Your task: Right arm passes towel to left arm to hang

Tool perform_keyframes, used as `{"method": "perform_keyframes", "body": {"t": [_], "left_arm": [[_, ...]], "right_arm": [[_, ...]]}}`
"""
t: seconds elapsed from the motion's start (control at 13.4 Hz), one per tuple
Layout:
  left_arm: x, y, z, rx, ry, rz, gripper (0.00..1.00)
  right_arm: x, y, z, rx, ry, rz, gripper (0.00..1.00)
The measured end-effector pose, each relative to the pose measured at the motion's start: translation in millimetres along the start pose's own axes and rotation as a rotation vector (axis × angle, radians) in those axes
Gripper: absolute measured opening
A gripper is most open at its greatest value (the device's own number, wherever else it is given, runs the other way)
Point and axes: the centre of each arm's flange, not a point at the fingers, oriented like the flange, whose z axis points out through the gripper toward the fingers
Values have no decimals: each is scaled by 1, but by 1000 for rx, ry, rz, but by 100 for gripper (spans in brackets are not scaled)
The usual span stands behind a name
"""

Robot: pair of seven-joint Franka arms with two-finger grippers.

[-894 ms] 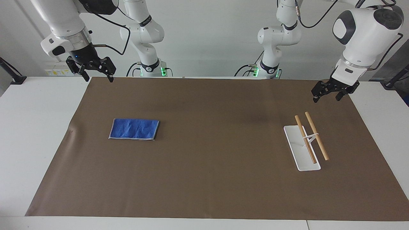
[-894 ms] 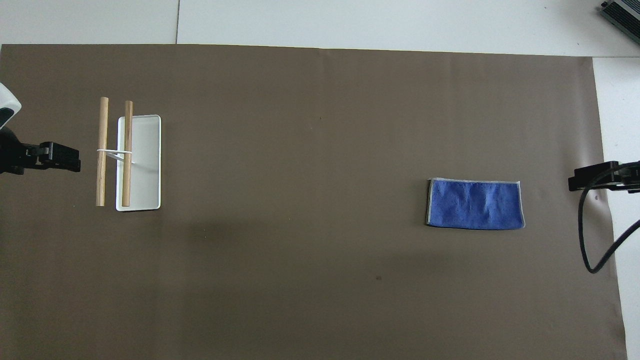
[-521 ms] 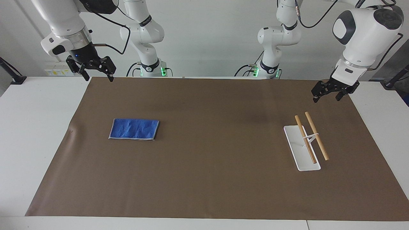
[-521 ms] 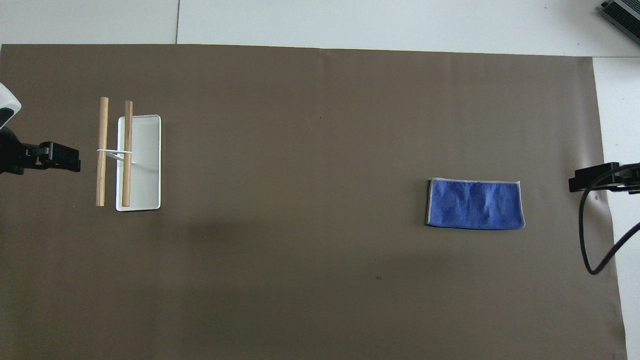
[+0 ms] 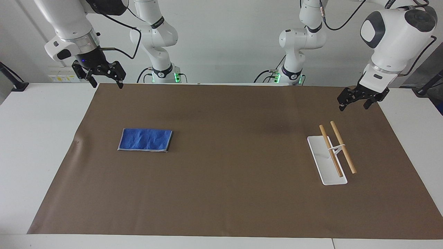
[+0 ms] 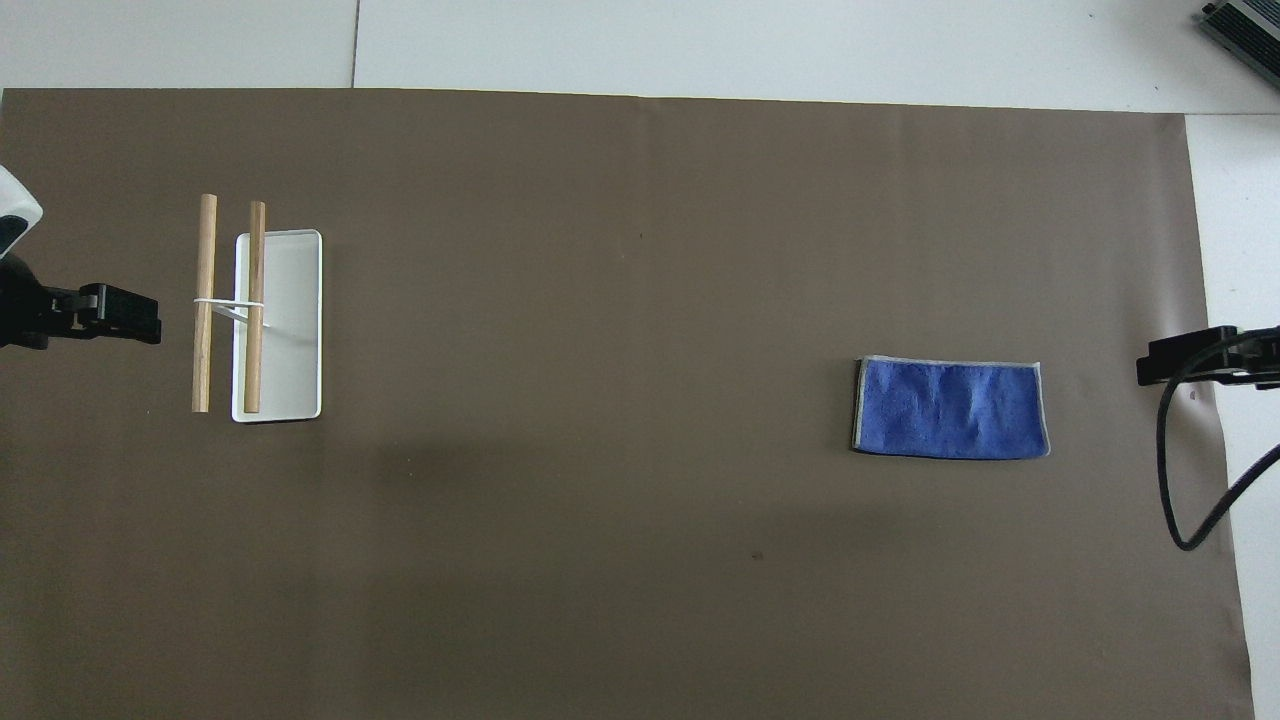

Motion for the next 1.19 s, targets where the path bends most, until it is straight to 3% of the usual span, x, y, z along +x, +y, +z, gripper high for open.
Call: {"method": "perform_keyframes", "body": {"t": [1.19], "left_arm": [[0, 0, 0, 0, 0, 0, 100]], "right_arm": [[-4, -1, -4, 1, 7, -1, 100]]}}
